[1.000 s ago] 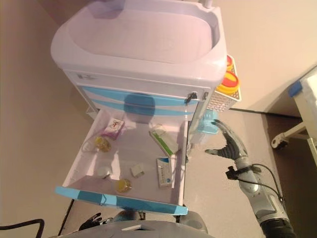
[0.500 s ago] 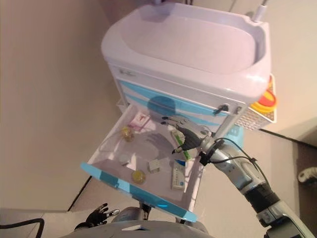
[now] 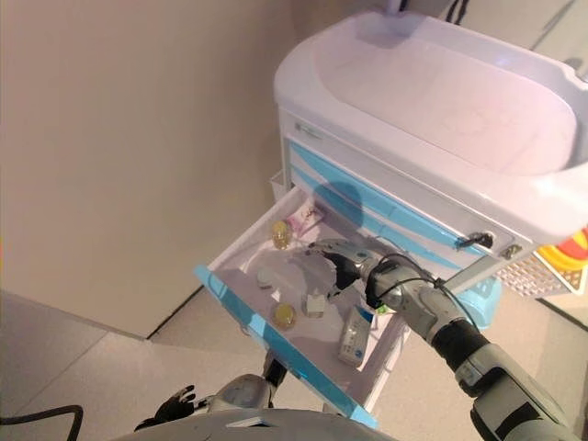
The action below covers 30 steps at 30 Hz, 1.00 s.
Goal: Open the drawer and pick up the medicine
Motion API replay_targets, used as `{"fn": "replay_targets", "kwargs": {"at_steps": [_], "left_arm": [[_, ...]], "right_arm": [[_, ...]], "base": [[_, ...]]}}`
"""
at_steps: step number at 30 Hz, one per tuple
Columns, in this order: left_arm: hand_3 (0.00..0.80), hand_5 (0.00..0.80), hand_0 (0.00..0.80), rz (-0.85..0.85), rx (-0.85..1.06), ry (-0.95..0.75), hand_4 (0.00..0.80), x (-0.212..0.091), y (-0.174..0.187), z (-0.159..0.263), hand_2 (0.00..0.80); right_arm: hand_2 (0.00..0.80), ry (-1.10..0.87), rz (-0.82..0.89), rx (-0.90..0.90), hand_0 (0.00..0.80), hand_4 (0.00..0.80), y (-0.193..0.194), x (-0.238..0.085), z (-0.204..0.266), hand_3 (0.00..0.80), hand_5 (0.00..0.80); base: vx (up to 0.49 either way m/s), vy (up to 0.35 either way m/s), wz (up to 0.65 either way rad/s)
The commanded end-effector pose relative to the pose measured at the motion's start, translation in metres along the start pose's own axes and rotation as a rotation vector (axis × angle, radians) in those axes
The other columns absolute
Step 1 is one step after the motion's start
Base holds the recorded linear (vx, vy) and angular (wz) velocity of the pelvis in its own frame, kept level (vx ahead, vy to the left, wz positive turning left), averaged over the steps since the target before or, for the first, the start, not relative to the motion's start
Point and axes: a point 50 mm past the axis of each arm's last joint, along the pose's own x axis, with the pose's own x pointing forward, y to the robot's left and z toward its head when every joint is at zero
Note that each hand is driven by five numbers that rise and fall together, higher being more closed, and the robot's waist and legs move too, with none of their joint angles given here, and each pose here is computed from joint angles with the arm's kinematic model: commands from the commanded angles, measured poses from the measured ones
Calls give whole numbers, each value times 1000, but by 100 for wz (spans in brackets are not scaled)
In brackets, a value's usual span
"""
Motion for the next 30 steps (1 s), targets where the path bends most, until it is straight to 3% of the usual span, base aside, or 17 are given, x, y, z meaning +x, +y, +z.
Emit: {"fn": "replay_targets", "kwargs": {"at_steps": [1, 15, 30], "left_arm": [[0, 0, 0, 18, 42, -45, 0, 2, 8, 16, 0], [0, 0, 0, -48, 115, -76, 0, 4, -5, 22, 0], [0, 0, 0, -96, 151, -85, 0, 2, -16, 16, 0]], "right_arm": [[0, 51, 61, -80, 0, 0, -1, 12, 2, 0, 0], [0, 260, 166, -20, 0, 0, 51, 20, -24, 0, 0], [0, 292, 131, 14, 0, 0, 60, 19, -29, 0, 0]], "base": [[15, -20, 13], [11, 0, 10], [1, 13, 10]]}}
